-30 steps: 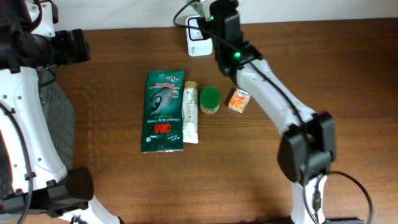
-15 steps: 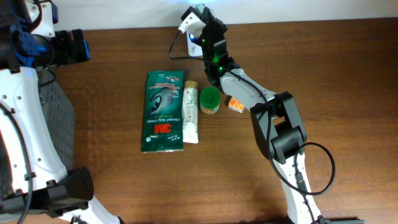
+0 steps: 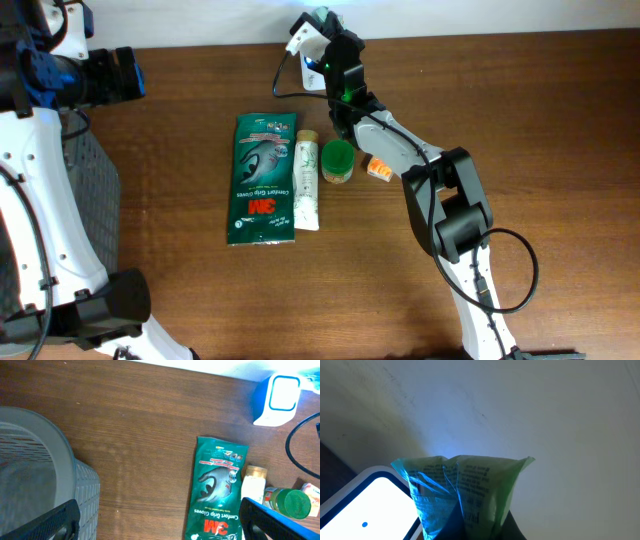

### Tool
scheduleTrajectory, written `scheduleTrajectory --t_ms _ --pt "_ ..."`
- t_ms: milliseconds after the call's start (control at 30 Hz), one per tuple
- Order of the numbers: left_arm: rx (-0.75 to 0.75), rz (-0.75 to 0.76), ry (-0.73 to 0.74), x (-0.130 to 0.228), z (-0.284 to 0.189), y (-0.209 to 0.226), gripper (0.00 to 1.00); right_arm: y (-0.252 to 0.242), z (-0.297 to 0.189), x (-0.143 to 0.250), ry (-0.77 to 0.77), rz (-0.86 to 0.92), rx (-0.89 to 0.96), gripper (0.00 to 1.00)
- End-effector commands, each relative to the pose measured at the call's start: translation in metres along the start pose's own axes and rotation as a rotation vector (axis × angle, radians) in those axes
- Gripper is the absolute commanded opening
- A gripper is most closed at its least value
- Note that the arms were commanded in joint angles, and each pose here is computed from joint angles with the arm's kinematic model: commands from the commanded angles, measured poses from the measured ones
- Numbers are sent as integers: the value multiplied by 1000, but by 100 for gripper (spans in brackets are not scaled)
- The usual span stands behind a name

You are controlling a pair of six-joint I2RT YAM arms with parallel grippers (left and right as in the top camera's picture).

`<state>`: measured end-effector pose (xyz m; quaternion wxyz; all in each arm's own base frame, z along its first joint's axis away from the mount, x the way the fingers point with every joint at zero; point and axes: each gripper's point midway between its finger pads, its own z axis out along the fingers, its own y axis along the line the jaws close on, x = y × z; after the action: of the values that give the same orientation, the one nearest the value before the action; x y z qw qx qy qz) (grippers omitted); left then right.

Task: Scan the item barcode
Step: 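Hold the green bag up in front of the scanner, then carry the green bag right and drop it on the table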

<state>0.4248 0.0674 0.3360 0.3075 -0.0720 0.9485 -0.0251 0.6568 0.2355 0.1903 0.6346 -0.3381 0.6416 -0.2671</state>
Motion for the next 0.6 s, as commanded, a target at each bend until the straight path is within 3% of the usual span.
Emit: scheduleTrajectory --t_ms 0,333,567 --pt "11 10 -7 -1 -1 -2 99 -28 -3 -19 -30 54 55 4" --pt "11 10 -7 -1 -1 -2 99 -90 -43 -56 32 388 -21 4" --pt "11 10 -7 -1 -1 -2 99 -145 -124 -53 259 736 -126 4"
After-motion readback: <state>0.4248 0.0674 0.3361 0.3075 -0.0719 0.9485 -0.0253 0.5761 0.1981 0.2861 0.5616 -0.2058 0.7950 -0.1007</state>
